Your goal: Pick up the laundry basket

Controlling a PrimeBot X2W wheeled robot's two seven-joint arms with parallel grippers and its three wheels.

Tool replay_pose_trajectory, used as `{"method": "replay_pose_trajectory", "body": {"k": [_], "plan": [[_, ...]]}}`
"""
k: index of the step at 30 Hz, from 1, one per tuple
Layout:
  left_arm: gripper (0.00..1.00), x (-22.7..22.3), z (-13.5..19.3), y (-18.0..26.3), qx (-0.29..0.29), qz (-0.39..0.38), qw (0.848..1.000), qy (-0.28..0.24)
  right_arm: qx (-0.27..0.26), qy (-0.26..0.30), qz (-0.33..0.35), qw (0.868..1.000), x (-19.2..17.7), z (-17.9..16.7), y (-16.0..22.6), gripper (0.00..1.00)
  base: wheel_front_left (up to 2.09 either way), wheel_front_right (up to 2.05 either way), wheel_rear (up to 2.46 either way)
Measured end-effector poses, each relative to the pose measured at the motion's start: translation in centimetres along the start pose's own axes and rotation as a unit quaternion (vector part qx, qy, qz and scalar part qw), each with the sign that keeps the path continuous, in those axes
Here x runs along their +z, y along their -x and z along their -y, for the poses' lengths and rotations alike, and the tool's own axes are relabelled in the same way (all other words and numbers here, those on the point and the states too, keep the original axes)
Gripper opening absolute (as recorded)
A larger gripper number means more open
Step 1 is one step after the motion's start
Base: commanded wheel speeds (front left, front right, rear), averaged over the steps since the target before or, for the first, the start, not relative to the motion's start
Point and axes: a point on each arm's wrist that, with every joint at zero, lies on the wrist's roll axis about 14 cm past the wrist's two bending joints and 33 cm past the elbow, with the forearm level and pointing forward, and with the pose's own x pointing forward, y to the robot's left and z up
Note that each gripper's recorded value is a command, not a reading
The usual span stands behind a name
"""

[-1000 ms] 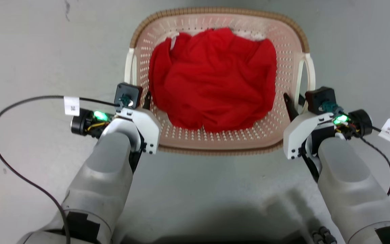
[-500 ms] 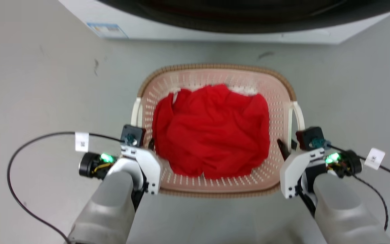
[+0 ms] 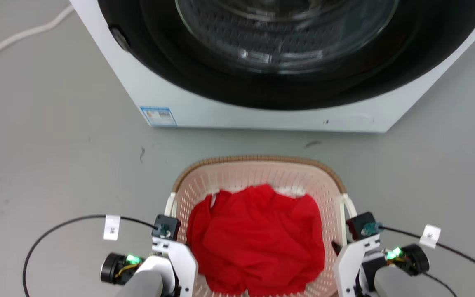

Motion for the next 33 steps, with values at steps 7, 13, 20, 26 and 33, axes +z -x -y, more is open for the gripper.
{"method": "replay_pose_trajectory", "body": {"k": [7, 13, 20, 26, 33], "plan": [[0.00, 0.0, 0.7, 2.6, 0.001, 0.011, 1.000, -0.004, 0.002, 0.006, -0.001, 1.000, -0.5, -1.1, 2.7, 0.00, 0.00, 0.00, 0.00], [0.00, -1.1, 1.5, 4.5, -0.002, 0.010, 1.000, -0.007, 0.003, 0.007, -0.009, 1.000, -1.8, -1.9, 4.7, 0.00, 0.00, 0.00, 0.00], [0.00, -2.0, 2.5, 6.1, -0.007, 0.011, 1.000, -0.011, 0.001, 0.009, -0.011, 1.000, -3.1, -2.5, 6.4, 0.00, 0.00, 0.00, 0.00], [0.00, -1.9, 2.8, 6.8, -0.008, 0.021, 1.000, -0.016, 0.000, 0.010, -0.009, 1.000, -3.5, -2.7, 7.1, 0.00, 0.00, 0.00, 0.00], [0.00, -1.6, 2.9, 7.1, -0.008, 0.030, 0.999, -0.017, -0.001, 0.014, -0.004, 1.000, -3.4, -2.7, 7.5, 0.00, 0.00, 0.00, 0.00]]}}
